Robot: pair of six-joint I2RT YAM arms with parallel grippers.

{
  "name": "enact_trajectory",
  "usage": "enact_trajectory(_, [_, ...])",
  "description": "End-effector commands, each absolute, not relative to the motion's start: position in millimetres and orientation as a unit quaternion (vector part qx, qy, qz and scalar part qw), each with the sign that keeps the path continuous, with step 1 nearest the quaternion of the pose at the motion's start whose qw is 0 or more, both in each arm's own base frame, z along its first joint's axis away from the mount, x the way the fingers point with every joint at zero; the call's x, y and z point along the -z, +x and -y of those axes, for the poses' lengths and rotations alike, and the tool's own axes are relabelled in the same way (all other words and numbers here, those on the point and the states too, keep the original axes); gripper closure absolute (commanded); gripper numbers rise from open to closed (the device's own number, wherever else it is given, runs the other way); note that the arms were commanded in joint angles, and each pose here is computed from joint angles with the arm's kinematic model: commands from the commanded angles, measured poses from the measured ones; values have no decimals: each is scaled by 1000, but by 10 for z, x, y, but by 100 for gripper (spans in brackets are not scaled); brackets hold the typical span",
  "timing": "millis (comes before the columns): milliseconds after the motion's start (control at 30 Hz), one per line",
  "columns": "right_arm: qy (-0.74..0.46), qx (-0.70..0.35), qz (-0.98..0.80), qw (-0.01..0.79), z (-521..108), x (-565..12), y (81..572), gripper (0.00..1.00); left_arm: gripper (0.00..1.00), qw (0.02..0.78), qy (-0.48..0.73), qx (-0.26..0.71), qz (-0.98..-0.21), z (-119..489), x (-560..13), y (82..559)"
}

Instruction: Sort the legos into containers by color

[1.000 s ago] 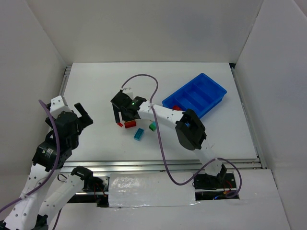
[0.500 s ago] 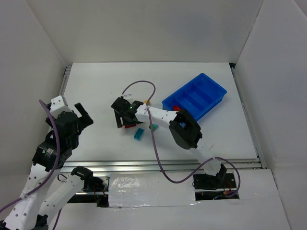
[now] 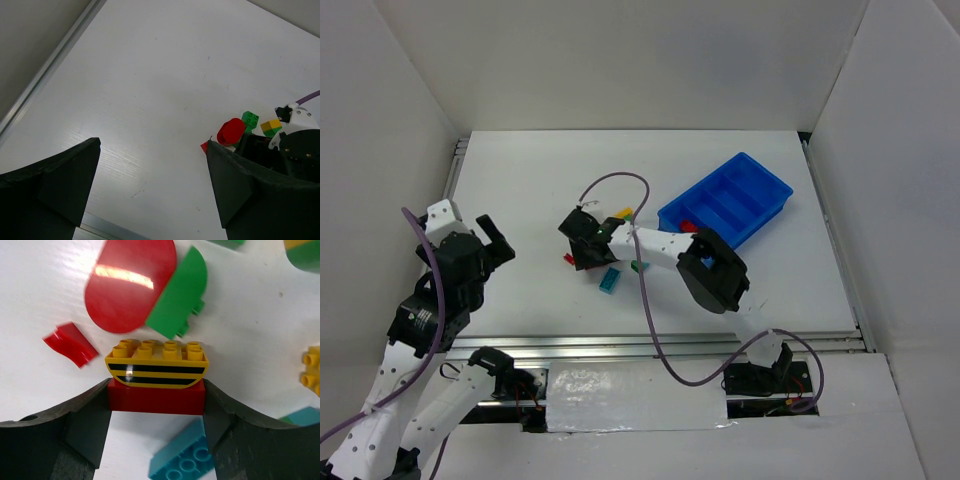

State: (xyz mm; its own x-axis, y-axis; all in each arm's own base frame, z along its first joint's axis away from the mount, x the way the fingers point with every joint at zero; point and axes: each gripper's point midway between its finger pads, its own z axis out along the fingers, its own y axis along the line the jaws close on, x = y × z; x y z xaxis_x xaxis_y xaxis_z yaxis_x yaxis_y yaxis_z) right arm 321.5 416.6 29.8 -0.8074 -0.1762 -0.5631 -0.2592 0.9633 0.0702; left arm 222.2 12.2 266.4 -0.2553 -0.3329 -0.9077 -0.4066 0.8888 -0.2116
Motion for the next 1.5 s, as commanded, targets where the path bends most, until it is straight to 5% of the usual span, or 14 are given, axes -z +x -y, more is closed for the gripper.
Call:
enact_trajectory(0, [-153, -118, -920, 341, -4255, -887, 3161, 82, 0, 575, -229, -25, -785, -87, -2731, 2283])
enact_trajectory(200, [-275, -223, -857, 375, -4196, -1552, 2613, 89, 0, 579, -196, 47, -790, 186, -2873, 2336])
enact_trajectory(567, [-369, -293, -774, 423, -3707, -2216, 1864, 89, 0, 394, 51, 454, -797, 1928, -3044, 1985])
enact_trajectory(1100, [-355, -349, -703, 508, -3581, -2812, 1673, 87, 9, 276, 62, 491, -824, 2170, -2499, 1876])
enact_trajectory(1200, [-355, -350, -702, 508, -3595, -2819, 1669, 86, 20, 274, 71, 504, -816, 2235, -2532, 1860])
enact_trajectory(1333, [-354, -339, -708, 509, -3615, -2778, 1707, 84, 59, 283, 97, 526, -796, 2314, -2694, 1794])
enact_trajectory(1467, [-345, -333, -709, 517, -3617, -2766, 1749, 82, 78, 290, 121, 554, -771, 2368, -2871, 1727])
